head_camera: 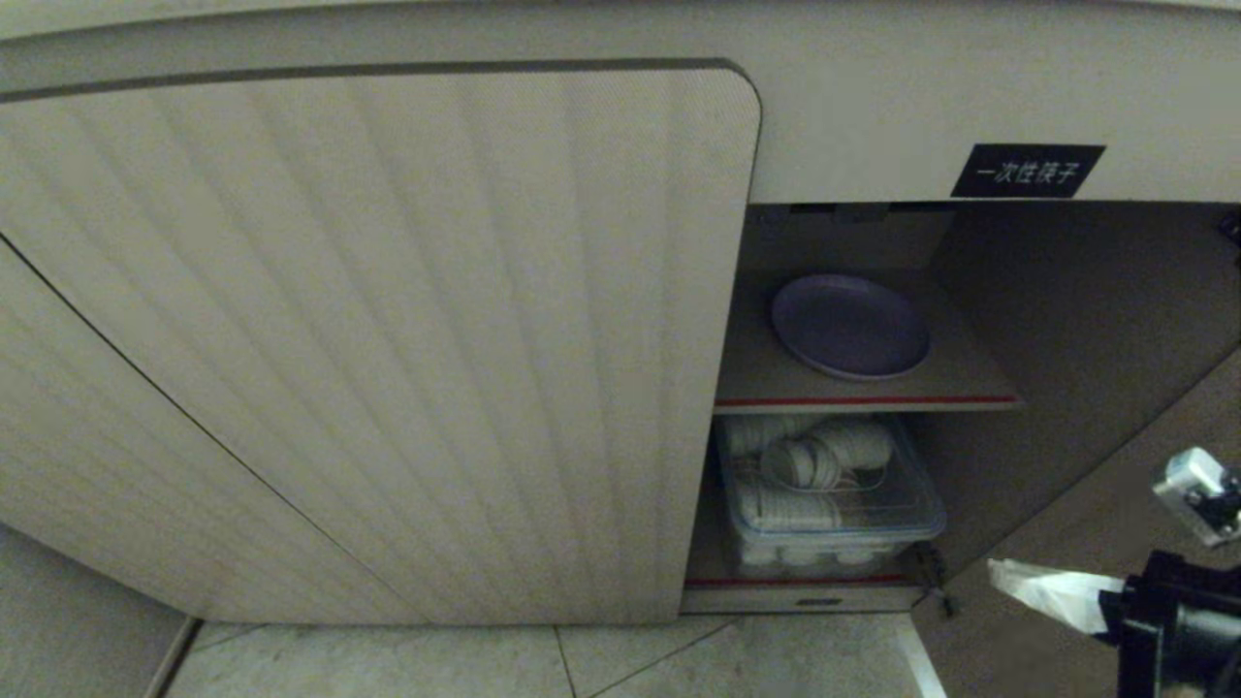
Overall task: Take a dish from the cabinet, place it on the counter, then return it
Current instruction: Take the plate from the cabinet
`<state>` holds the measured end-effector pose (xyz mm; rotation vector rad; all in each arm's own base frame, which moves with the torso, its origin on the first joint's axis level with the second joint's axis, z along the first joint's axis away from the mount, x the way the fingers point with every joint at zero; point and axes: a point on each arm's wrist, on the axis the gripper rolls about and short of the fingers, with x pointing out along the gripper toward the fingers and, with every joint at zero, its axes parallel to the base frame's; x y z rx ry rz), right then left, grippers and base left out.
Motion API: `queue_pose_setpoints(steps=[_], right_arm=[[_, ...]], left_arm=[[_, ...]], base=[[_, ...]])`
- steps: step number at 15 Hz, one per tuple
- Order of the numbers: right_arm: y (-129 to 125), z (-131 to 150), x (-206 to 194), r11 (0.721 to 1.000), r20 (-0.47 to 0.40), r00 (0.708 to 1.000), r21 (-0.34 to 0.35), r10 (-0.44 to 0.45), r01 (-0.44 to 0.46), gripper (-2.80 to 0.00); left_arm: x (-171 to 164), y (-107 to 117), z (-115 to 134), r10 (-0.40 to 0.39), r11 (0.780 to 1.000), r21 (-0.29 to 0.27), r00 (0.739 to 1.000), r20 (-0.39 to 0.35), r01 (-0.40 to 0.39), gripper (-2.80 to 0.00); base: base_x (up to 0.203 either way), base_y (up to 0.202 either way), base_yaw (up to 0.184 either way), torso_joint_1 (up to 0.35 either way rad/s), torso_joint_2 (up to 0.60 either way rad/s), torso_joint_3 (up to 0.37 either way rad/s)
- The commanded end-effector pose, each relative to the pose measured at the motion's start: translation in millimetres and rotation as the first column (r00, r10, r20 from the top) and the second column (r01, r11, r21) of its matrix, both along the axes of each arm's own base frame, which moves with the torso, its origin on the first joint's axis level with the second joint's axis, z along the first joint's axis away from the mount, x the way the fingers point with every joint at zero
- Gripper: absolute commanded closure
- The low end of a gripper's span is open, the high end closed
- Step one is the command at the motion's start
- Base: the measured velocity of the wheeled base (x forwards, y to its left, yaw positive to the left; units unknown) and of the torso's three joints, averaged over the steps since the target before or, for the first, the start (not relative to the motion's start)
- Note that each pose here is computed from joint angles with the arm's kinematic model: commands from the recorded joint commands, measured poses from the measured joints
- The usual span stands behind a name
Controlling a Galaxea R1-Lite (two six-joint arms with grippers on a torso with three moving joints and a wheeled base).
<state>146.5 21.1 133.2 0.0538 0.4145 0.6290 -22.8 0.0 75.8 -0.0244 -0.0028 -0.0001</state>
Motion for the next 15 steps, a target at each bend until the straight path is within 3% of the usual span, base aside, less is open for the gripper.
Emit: queue_pose_setpoints(steps=[1,8,10,15], right_arm=[[7,-7,19,0.999,0.003,0.999,0.004,0.034,-0.034,0.00],[17,11,50,0.994,0.060,0.993,-0.027,-0.100,0.102,0.00],[22,11,58,0.980,0.059,0.979,-0.042,-0.194,0.197,0.00],[24,16,78,0.939,0.080,0.936,0.000,-0.343,0.344,0.00]], left_arm=[[0,0,0,0.000,1.000,0.000,1.000,0.000,0.000,0.00],[0,0,0,0.000,1.000,0.000,1.000,0.000,0.000,0.00],[0,0,0,0.000,1.000,0.000,1.000,0.002,0.000,0.00],[0,0,0,0.000,1.000,0.000,1.000,0.000,0.000,0.00]], base=[[0.000,0.000,0.000,0.000,0.00,0.000],[0.000,0.000,0.000,0.000,0.00,0.000],[0.000,0.000,0.000,0.000,0.00,0.000],[0.000,0.000,0.000,0.000,0.00,0.000]])
